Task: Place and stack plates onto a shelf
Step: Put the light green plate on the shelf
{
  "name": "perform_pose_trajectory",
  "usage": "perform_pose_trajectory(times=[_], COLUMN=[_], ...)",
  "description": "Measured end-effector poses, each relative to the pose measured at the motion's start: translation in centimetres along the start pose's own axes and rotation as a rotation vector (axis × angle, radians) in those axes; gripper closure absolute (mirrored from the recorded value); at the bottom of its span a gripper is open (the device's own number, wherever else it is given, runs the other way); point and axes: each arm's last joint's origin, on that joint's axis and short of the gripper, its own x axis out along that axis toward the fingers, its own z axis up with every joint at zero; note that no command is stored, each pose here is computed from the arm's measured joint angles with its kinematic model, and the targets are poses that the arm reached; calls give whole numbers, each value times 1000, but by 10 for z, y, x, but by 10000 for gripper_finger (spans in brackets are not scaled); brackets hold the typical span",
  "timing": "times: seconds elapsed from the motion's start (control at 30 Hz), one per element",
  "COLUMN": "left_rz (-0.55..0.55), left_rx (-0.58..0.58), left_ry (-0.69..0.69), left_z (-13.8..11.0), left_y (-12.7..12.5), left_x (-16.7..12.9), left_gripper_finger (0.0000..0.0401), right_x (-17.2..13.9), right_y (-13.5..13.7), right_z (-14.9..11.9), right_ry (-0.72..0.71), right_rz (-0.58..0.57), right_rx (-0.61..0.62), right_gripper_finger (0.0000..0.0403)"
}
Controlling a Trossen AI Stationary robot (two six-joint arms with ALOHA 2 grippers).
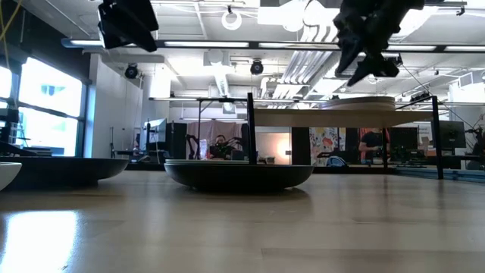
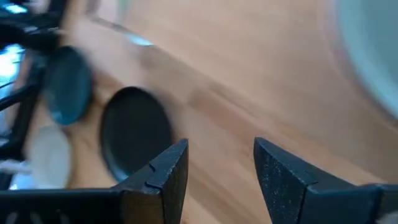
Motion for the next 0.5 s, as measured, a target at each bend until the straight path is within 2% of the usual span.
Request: perform_pose_trajectory(times=[0.27,0.4,0.5], left_rz=[-6,93,179], left_rx=[-19,-71,7], left_ry=[-32,-115,-151], left_z=[2,4,7], left_y=[-1,1,7], left_x=[0,3,4], left_gripper_finger=[266,266,266], right_x=[0,2,4], right_y=[29,43,52], right_z=[-11,-18,-24], right_ry=[-5,3,10], right_rz=[154,206,236], right_rx=[-126,-161,-201], right_gripper_finger=[242,242,242])
